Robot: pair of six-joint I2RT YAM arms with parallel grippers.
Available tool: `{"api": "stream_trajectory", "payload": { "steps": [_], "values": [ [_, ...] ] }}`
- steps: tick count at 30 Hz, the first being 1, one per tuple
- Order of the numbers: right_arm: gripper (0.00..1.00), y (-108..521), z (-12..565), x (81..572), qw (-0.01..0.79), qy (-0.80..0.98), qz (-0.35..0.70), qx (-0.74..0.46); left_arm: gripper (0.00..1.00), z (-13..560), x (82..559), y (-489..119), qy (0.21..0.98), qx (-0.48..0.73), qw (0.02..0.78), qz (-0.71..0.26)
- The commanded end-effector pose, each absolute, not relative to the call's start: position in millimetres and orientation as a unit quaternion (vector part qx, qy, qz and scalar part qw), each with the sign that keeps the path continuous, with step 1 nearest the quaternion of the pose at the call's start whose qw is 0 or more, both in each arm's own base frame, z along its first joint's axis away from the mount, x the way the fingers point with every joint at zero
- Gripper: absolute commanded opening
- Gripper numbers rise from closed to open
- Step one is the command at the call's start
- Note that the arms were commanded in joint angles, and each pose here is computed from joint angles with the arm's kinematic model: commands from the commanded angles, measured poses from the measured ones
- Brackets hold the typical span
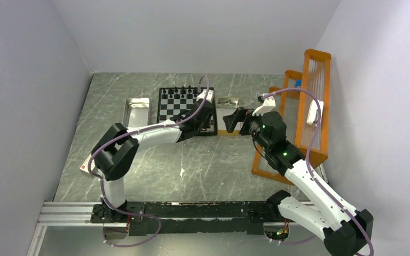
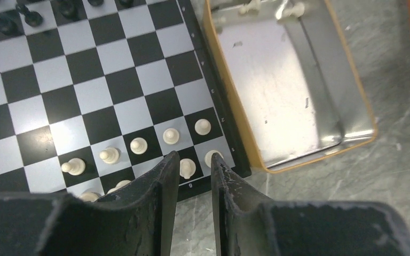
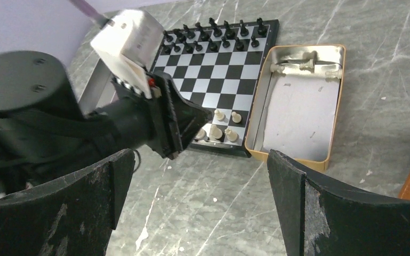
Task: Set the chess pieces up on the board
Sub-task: Place the chess piece on the chessboard, then pick up the chess piece from the storage box.
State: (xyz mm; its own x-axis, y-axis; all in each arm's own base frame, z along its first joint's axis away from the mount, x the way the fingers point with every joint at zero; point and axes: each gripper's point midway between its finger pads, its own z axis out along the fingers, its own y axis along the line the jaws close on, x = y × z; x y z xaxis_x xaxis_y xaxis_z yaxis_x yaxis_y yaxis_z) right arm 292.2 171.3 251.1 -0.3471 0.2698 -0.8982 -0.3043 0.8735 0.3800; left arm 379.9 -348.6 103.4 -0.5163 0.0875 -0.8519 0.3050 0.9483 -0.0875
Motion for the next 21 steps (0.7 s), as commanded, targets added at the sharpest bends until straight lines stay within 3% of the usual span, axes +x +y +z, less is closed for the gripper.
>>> {"api": "stream_trajectory", "payload": {
  "steps": [1,3,6,11,17,21],
  "values": [
    [1.00,170,258,293,0.573,0.780,0.249,-0.004,0.34,151,377,-351,0.849,0.107,0.496,-0.145],
    [1.00,171,256,294,0.570,0.785,0.243,-0.012,0.38,163,372,-345,0.848,0.103,0.495,-0.157],
    [1.00,174,251,298,0.559,0.796,0.230,-0.033,0.52,181,367,-332,0.846,0.098,0.491,-0.182],
    [1.00,177,244,314,0.546,0.812,0.201,-0.043,0.95,198,353,-302,0.852,0.092,0.455,-0.242],
    [1.00,185,232,347,0.529,0.833,0.155,-0.051,0.97,214,332,-255,0.851,0.109,0.435,-0.272],
    [0.90,186,222,371,0.531,0.837,0.118,-0.058,0.98,233,311,-231,0.838,0.147,0.447,-0.277]
  ]
}}
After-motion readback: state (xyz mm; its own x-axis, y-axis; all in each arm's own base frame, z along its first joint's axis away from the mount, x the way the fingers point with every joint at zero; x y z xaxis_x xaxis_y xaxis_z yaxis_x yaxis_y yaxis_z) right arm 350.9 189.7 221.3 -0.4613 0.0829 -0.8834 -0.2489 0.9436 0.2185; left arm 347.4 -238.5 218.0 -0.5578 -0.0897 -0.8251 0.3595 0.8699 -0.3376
